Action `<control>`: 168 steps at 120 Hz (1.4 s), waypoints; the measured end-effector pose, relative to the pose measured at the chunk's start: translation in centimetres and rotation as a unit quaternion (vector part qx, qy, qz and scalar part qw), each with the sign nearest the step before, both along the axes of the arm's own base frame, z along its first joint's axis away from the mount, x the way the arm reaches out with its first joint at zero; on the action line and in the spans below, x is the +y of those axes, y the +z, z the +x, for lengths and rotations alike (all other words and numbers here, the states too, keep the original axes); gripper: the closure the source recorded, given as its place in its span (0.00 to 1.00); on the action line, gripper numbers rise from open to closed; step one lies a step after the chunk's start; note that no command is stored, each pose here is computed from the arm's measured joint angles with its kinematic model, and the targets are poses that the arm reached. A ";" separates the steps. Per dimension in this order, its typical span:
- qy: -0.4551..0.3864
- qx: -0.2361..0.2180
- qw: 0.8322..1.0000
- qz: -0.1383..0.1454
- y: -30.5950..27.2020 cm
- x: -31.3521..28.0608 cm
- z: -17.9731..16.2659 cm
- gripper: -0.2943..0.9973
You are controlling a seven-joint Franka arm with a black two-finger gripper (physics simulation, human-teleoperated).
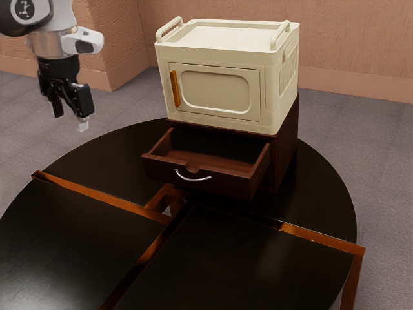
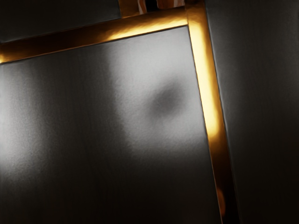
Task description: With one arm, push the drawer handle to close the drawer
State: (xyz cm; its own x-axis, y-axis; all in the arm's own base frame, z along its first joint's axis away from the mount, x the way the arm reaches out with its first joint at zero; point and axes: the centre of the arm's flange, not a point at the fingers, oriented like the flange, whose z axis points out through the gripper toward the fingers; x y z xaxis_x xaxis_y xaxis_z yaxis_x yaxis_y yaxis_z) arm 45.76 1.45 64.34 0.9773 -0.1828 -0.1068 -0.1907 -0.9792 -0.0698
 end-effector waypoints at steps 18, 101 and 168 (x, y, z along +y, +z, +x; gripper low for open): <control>-0.001 -0.026 1.000 0.003 0.7 0.0 0.2 0.23; 0.078 -0.069 0.994 -0.043 -12.6 -3.0 3.9 0.80; 0.076 -0.096 0.990 -0.067 -21.3 -6.9 8.5 0.83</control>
State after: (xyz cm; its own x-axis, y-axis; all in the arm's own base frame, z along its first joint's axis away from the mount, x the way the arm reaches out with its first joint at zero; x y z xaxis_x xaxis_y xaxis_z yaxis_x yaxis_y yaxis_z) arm 54.30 -5.43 43.01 0.9946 -0.0323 0.0990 -0.0366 -0.9984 0.0427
